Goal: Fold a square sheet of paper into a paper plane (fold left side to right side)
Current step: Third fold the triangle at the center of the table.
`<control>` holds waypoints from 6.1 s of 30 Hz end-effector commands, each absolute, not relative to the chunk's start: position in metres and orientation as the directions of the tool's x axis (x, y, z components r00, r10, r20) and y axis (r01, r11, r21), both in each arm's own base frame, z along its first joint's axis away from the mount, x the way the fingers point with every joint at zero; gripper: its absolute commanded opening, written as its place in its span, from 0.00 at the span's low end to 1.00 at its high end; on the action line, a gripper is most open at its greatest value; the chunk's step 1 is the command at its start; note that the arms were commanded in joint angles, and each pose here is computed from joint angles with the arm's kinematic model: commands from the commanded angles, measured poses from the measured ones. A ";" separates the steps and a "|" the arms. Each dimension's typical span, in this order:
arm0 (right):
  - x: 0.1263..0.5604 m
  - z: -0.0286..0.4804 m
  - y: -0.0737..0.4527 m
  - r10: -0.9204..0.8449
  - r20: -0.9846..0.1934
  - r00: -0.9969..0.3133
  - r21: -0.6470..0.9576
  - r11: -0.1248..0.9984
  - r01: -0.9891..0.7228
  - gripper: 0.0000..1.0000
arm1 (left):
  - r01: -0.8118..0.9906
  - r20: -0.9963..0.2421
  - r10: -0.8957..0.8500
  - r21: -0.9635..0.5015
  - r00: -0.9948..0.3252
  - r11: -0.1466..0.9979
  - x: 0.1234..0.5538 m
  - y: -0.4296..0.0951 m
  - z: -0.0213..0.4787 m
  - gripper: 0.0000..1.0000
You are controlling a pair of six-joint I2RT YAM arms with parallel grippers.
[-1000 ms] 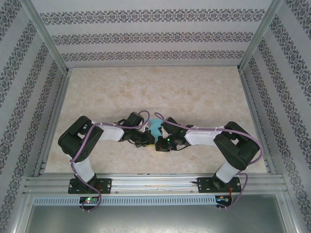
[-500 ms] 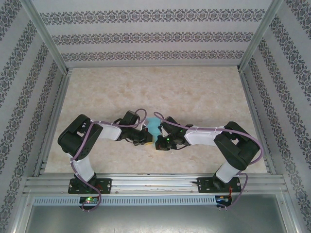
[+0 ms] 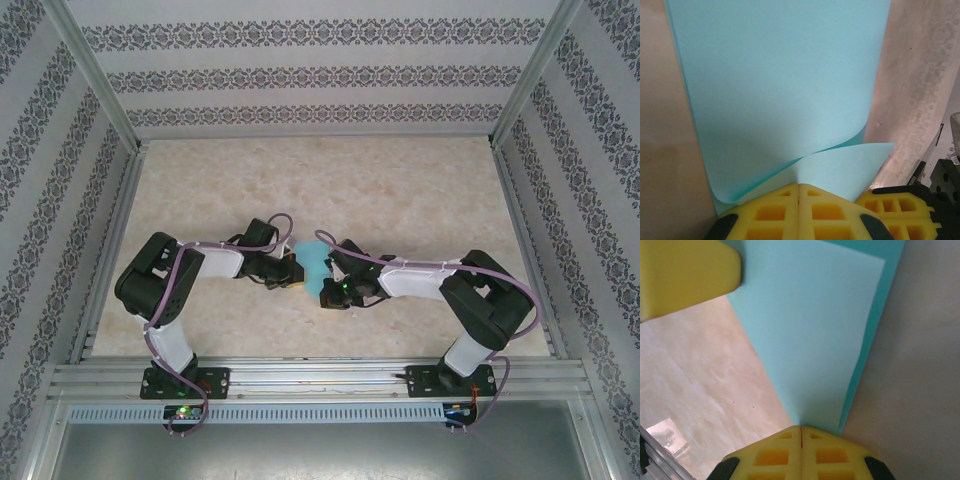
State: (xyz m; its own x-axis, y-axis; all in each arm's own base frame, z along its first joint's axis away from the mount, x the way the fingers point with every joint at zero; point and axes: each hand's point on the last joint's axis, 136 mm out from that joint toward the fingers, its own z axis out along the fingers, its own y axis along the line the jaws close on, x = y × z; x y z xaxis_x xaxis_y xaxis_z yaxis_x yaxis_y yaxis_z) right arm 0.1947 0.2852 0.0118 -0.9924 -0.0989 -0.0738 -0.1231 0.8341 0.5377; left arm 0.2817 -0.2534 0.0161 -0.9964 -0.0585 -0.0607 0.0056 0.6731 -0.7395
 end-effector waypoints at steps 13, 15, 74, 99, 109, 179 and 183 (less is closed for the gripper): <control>0.155 -0.028 0.226 -0.100 0.095 -0.990 0.308 0.949 -0.066 0.00 | -0.024 -0.184 -0.166 -0.598 -0.969 0.801 0.315 -0.194 0.014 0.05; 0.159 -0.025 0.226 -0.100 0.085 -0.991 0.320 0.945 -0.068 0.00 | -0.005 -0.203 -0.159 -0.603 -0.966 0.798 0.313 -0.194 0.025 0.05; 0.187 0.024 0.266 -0.085 -0.024 -0.996 0.522 0.849 -0.085 0.00 | 0.035 -0.042 0.010 -0.657 -0.999 0.753 0.256 -0.278 -0.010 0.03; 0.197 -0.003 0.269 -0.027 0.001 -1.000 0.438 0.899 -0.024 0.00 | 0.017 -0.017 0.007 -0.645 -1.000 0.764 0.255 -0.276 -0.016 0.00; 0.165 -0.006 0.237 -0.037 0.065 -0.997 0.354 0.935 -0.012 0.00 | 0.007 -0.005 0.005 -0.615 -1.000 0.788 0.256 -0.268 -0.021 0.00; 0.169 -0.034 0.228 -0.028 0.100 -0.995 0.268 0.963 0.000 0.00 | 0.078 -0.041 0.067 -0.635 -0.997 0.769 0.236 -0.287 0.007 0.06; 0.168 -0.034 0.225 -0.031 0.104 -0.994 0.254 0.967 -0.003 0.00 | 0.061 -0.043 0.044 -0.610 -0.998 0.790 0.240 -0.281 0.002 0.05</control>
State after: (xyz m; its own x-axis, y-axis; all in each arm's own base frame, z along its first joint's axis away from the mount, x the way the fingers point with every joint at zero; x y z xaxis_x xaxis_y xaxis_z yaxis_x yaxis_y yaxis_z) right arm 0.2039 0.2777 0.0113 -0.9986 -0.0446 -0.0299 -0.0536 0.8665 0.4963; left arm 0.2370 -0.2911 0.0178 -0.9977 0.0561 -0.0384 0.0672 0.7288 -0.6814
